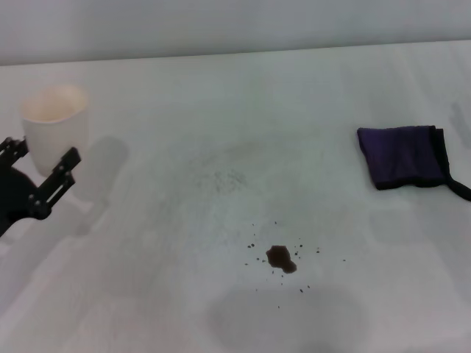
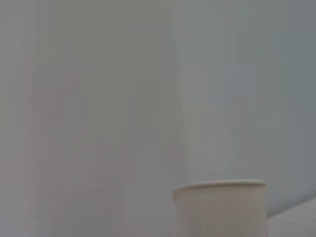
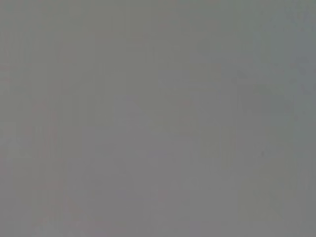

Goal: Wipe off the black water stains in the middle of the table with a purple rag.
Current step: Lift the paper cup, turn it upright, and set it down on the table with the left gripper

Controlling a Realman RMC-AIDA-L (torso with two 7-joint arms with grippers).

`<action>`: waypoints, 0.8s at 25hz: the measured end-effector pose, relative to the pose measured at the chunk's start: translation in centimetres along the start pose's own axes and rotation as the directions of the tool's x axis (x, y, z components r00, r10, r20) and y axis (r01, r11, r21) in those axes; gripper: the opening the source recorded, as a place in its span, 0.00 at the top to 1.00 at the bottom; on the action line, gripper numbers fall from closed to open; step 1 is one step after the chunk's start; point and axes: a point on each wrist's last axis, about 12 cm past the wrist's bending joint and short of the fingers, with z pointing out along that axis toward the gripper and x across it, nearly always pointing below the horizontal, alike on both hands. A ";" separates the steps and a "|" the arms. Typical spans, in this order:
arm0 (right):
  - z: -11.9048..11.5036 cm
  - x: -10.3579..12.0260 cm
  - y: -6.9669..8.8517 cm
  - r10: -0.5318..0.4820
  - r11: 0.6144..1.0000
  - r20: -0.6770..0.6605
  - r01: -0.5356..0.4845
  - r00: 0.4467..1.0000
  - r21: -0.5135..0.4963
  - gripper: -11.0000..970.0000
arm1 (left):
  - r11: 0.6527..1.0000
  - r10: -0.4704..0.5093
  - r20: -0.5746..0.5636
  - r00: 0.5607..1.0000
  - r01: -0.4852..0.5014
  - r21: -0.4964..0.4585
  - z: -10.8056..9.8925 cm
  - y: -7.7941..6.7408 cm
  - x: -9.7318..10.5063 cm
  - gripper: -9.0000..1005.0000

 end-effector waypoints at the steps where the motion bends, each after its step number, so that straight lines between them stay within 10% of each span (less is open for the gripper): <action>1: 0.0 -0.1 0.0 -0.002 1.000 0.007 0.002 1.000 -0.003 0.11 | 1.000 -0.013 0.003 1.000 0.013 -0.016 -0.2 -0.1 0.2 0.40; 20: -0.1 -0.4 0.2 -0.019 0.999 0.035 0.020 0.999 -0.027 0.11 | 0.994 -0.100 -0.234 0.967 0.085 -0.070 0.9 -1.4 4.4 0.41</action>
